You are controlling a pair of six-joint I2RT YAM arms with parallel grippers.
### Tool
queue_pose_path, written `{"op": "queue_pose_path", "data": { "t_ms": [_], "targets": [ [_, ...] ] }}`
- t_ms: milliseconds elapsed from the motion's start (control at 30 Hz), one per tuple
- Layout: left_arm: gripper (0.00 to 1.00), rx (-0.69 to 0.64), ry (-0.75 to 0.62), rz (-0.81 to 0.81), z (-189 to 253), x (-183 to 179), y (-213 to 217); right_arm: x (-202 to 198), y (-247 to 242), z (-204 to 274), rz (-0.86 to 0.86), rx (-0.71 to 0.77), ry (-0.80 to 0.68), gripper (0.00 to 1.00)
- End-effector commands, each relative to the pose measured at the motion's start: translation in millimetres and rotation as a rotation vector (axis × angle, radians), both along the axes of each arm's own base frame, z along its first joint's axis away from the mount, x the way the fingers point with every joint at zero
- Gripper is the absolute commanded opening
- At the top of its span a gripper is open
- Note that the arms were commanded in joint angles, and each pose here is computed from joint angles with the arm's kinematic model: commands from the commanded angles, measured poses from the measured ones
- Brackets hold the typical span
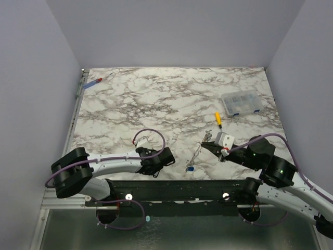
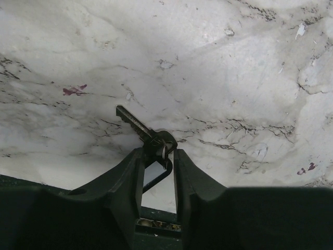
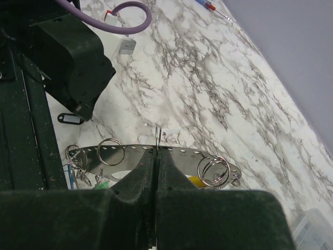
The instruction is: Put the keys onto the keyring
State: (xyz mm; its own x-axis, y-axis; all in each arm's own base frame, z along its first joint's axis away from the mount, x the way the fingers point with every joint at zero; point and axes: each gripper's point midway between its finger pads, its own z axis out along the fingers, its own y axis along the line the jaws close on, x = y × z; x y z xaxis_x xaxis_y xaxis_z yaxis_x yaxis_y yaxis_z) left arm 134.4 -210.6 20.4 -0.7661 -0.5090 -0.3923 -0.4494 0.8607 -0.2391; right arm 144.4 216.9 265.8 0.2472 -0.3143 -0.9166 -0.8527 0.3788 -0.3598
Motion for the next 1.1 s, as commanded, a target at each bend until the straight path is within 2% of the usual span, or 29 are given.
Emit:
{"op": "queue_pose_path", "data": {
  "t_ms": [0,133,300,633,1067],
  "targets": [
    [0.28,0.016,0.001,-0.037,-4,2,-11,4,-4,4,-0.028,0.016,-0.032,0.01],
    [0.26,0.025,-0.001,-0.056,-3,4,-15,4,-6,5,-0.031,0.017,-0.034,0.00],
    [0.31,0.054,-0.002,-0.093,1,6,-18,4,-6,6,-0.030,0.019,-0.037,0.00],
    [0.31,0.131,-0.010,-0.156,13,12,-22,4,-5,6,-0.028,0.017,-0.035,0.01],
    [0.31,0.140,-0.028,-0.143,15,14,-17,3,-5,5,-0.023,0.018,-0.036,0.01]
  ]
}}
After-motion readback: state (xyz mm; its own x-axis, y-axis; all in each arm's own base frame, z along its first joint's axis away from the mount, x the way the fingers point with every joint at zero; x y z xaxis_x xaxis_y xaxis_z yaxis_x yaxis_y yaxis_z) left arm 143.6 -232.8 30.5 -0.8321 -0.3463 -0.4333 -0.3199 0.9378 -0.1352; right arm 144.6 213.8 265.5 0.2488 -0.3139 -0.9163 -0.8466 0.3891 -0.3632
